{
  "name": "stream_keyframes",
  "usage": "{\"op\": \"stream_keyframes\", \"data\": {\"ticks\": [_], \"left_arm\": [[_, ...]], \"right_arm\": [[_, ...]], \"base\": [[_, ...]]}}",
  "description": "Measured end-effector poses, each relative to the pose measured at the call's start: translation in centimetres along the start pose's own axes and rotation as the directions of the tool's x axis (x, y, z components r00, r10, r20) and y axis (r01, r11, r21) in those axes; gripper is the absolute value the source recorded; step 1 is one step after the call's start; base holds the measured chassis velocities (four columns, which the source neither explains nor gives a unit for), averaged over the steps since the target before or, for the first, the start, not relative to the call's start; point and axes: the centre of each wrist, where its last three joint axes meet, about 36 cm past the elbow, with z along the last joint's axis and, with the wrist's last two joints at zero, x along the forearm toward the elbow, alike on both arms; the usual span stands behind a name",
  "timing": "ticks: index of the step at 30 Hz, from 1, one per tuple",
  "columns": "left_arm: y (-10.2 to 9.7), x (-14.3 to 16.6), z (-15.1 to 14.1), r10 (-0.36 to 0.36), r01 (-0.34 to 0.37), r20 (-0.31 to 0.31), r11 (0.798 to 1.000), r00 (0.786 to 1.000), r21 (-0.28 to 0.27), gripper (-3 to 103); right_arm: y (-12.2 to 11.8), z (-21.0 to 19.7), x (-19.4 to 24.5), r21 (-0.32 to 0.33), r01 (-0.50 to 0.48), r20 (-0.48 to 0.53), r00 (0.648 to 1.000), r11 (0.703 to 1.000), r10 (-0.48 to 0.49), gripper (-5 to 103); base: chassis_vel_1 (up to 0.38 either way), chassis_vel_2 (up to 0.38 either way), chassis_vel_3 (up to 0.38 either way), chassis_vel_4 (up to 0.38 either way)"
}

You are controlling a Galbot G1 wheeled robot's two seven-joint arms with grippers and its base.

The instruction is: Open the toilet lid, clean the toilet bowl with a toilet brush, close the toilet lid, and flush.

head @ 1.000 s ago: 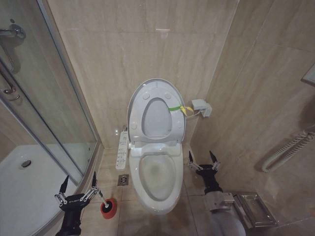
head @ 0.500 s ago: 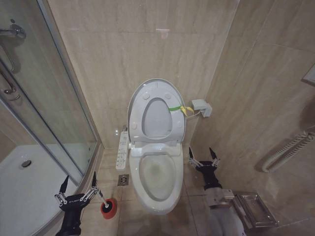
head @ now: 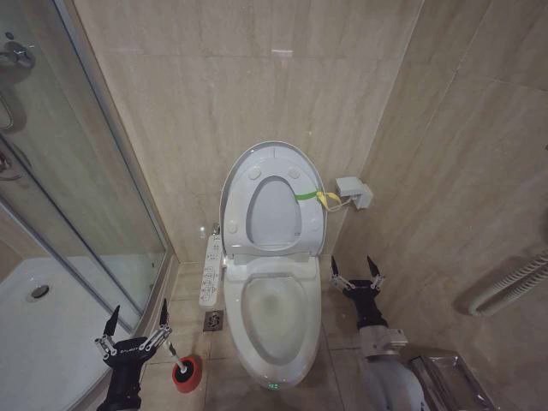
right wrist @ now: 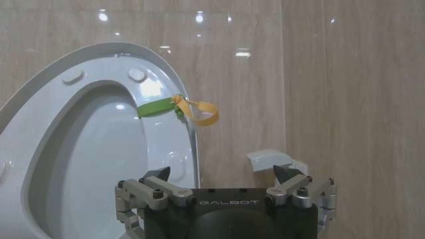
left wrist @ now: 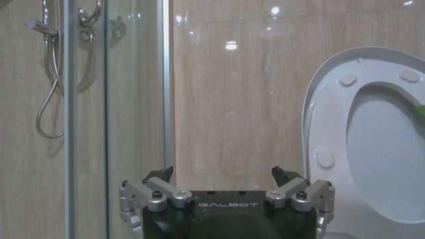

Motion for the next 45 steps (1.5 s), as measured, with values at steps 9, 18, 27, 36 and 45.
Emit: {"op": "stream_keyframes", "data": {"ticks": [9,18,27,36,45], "left_arm": [[0.0,0.0,0.0,0.0,0.0,0.0,1.0,1.0,0.0,97],[0.0,0.0,0.0,0.0,0.0,0.0,1.0,1.0,0.0,97],[0.0,0.0,0.0,0.0,0.0,0.0,1.0,1.0,0.0,97],[0.0,0.0,0.0,0.0,0.0,0.0,1.0,1.0,0.0,97],[0.0,0.0,0.0,0.0,0.0,0.0,1.0,1.0,0.0,97]], "right_arm": [[0.0,0.4,-0.2,0.001,-0.025,0.013,1.0,1.0,0.025,100],[-0.5,0.7,-0.7,0.049,-0.061,0.039,0.998,0.997,0.059,100],[-0.4,1.0,-2.0,0.081,-0.076,0.027,0.997,0.994,0.074,100],[-0.8,1.9,-6.1,0.079,-0.08,0.031,0.996,0.994,0.078,100],[-2.1,2.0,-11.1,0.053,-0.104,0.066,0.993,0.993,0.101,100]], "base": [[-0.015,0.018,0.014,-0.017],[-0.07,0.067,0.071,-0.062],[0.0,0.0,0.0,0.0],[0.0,0.0,0.0,0.0],[0.0,0.0,0.0,0.0]]}}
